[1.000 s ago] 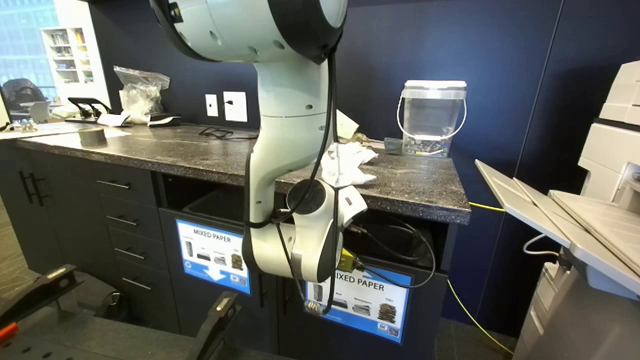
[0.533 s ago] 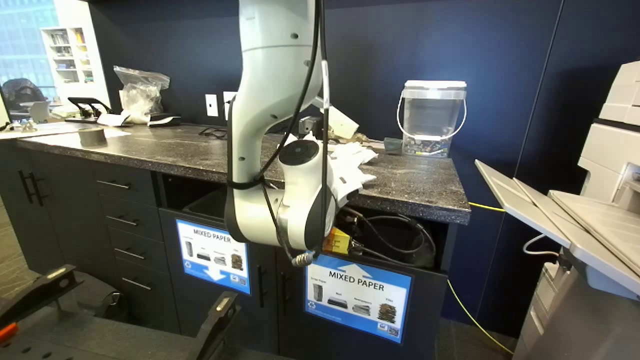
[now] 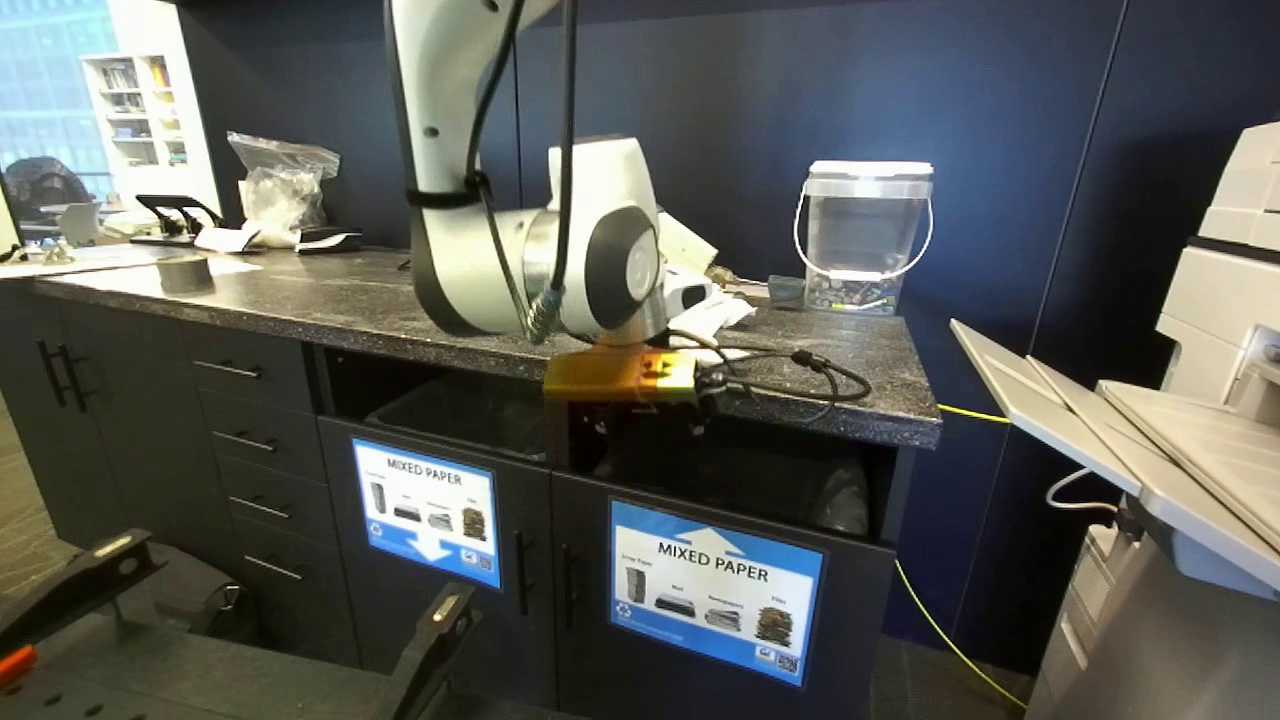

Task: Put the tissues inside the rubbish.

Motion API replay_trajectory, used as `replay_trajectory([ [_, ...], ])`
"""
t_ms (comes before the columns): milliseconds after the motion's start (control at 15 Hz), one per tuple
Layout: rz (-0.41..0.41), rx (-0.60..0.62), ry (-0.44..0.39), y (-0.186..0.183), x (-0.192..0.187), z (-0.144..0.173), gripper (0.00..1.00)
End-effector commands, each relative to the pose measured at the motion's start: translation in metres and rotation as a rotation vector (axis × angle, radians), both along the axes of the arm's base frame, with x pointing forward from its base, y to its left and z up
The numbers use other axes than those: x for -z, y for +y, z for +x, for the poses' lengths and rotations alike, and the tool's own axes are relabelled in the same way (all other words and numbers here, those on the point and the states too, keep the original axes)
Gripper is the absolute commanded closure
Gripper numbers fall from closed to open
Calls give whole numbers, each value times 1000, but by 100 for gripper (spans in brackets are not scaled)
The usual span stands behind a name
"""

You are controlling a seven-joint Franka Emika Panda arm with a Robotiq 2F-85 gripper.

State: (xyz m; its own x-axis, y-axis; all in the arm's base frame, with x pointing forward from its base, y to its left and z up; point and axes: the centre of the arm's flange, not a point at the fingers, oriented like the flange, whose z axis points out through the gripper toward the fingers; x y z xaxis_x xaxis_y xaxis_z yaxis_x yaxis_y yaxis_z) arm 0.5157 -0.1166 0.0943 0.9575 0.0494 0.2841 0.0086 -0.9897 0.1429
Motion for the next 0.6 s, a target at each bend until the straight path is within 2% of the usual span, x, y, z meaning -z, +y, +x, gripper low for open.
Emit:
replay_trajectory([
  [0, -29, -116, 63, 24, -90, 1, 0],
  [200, -55, -233, 43, 46, -152, 23, 0],
  [533, -114, -446, -84, 74, -229, 63, 0],
])
